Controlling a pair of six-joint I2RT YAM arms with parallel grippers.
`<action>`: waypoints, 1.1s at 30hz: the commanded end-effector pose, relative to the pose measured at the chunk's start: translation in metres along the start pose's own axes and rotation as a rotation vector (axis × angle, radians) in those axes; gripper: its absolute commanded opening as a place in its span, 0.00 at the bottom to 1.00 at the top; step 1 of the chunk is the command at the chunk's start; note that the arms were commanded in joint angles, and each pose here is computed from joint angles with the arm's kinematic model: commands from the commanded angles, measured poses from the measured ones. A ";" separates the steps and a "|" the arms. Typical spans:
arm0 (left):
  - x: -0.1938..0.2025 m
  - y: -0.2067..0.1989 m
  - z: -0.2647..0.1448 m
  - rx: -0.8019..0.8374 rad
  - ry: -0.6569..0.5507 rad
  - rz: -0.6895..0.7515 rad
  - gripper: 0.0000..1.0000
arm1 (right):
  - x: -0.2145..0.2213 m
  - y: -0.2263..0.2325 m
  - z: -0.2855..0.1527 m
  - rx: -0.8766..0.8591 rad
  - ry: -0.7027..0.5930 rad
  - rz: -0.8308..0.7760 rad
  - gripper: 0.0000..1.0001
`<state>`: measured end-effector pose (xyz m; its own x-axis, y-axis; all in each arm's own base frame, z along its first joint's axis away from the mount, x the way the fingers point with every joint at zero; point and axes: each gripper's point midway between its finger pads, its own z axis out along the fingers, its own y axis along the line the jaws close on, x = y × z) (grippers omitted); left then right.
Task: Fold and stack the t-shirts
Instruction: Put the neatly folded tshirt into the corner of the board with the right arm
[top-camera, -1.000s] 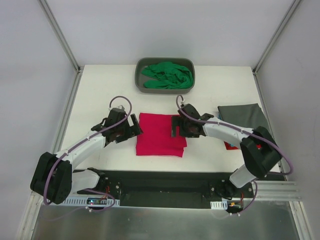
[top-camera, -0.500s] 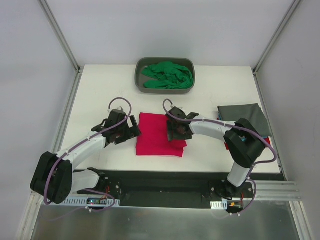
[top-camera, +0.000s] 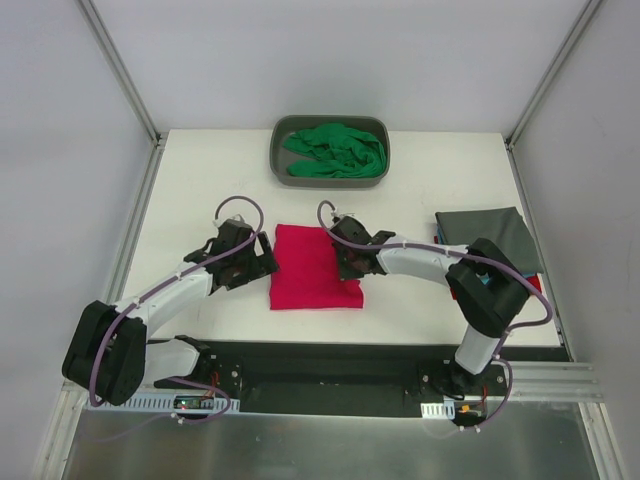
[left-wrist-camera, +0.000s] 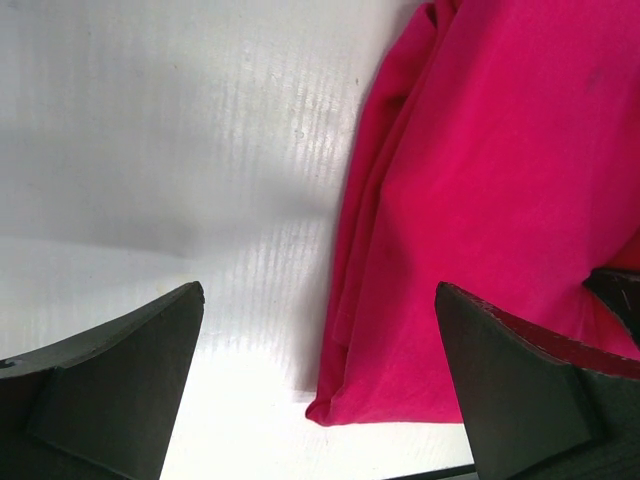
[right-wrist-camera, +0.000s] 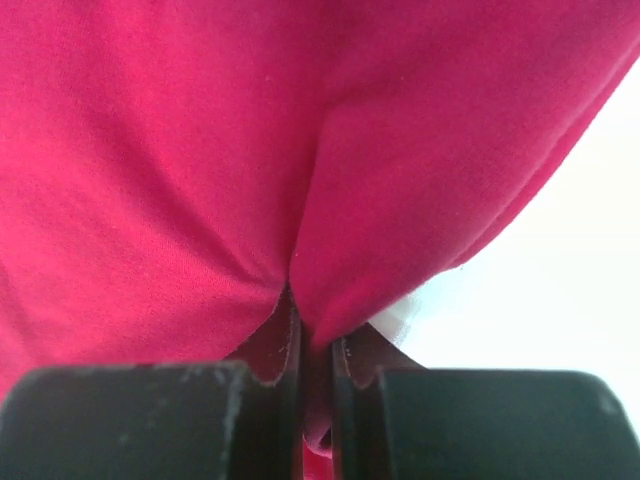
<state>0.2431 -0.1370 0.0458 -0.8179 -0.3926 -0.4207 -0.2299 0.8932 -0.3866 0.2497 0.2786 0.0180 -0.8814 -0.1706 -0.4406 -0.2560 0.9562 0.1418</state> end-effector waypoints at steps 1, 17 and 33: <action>-0.010 0.012 -0.005 -0.056 -0.051 0.019 0.99 | 0.002 -0.033 -0.009 0.126 -0.016 -0.175 0.01; -0.042 0.018 -0.031 -0.102 -0.187 0.013 0.99 | -0.072 -0.169 -0.179 0.843 -0.060 -0.668 0.01; -0.052 0.020 -0.050 -0.095 -0.265 -0.002 0.99 | -0.104 -0.202 -0.290 0.932 -0.134 -0.698 0.01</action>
<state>0.2535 -0.1008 0.0932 -0.6912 -0.4184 -0.5893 -0.2634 0.9051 -0.3337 0.2856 0.0549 0.2511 -0.5988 -0.7456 -0.2924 -0.2773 0.5356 -0.7977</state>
